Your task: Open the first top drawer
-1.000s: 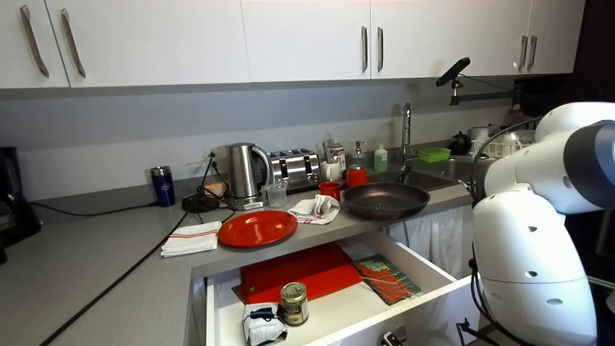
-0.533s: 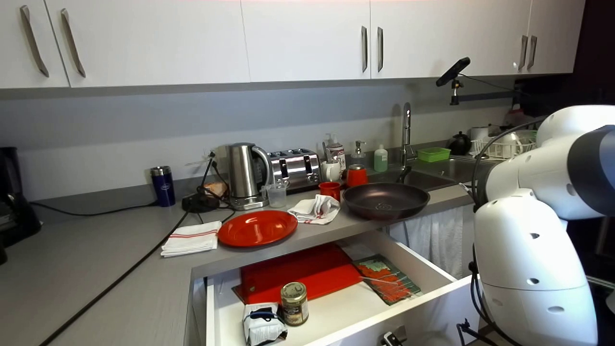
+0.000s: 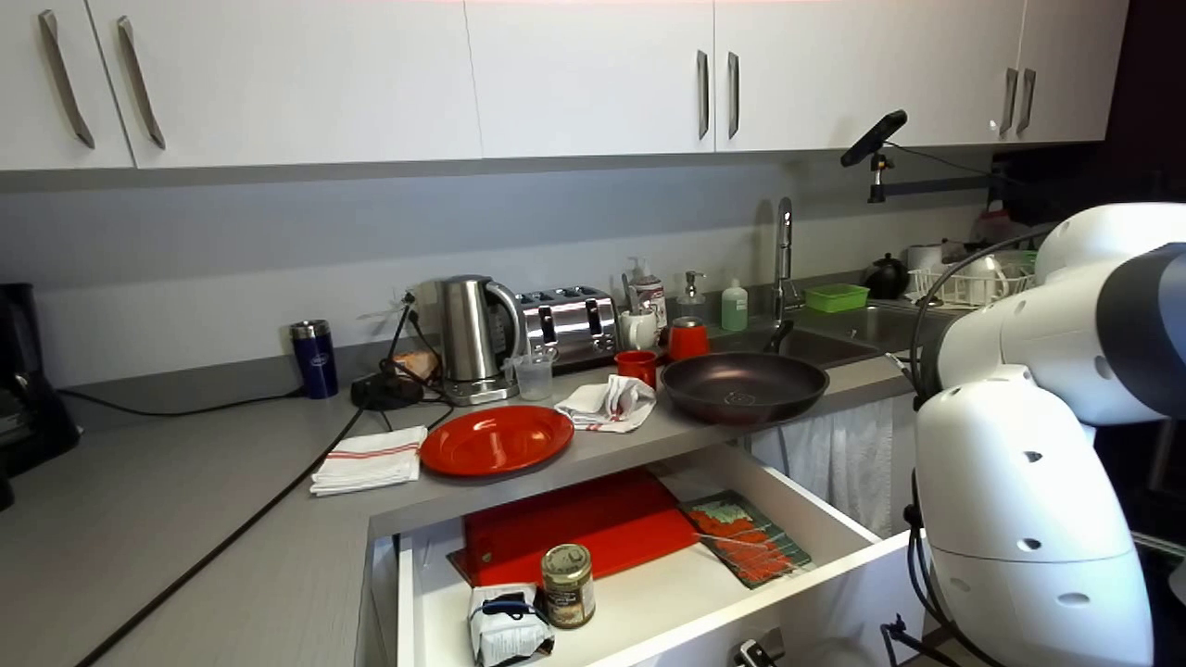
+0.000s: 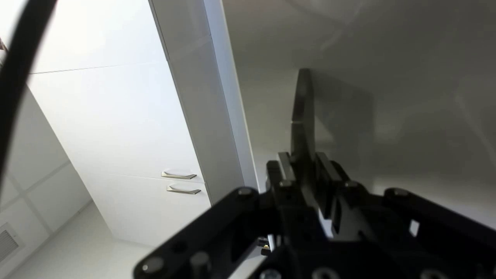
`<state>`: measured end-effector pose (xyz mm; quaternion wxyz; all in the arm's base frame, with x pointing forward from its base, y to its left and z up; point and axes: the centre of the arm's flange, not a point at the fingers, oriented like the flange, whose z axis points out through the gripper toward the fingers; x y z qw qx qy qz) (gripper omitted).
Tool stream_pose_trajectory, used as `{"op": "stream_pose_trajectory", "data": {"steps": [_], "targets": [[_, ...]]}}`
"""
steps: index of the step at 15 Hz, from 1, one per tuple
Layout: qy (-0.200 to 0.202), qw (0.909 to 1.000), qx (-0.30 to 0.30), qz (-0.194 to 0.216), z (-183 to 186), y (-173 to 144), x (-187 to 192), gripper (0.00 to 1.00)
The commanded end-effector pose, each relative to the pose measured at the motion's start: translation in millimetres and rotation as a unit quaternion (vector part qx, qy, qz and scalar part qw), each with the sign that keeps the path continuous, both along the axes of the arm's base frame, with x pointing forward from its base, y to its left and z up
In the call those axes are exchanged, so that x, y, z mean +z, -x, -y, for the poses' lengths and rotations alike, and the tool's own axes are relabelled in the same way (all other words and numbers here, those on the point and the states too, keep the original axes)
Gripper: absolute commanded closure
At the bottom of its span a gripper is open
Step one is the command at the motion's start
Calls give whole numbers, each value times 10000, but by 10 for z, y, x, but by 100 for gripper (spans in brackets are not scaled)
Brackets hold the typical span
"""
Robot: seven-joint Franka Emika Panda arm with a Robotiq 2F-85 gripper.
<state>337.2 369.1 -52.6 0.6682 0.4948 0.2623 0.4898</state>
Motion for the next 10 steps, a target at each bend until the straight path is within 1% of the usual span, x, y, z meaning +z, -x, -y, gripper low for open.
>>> {"op": "stream_pose_trajectory", "data": {"steps": [1,3,4,5,6,7,8,10], "targets": [[-529,9971,470,273,-352,-26,-85,93],[-527,9971,473,272,-349,-34,-89,92],[-522,9971,478,272,-348,-36,-93,59],[-554,9968,495,290,-349,-39,-93,57],[-740,9946,624,373,-385,-53,-91,53],[-928,9914,811,443,-434,-28,-12,45],[-1111,9875,998,511,-500,-25,13,36],[-1458,9774,1391,636,-652,-25,-18,19]]}}
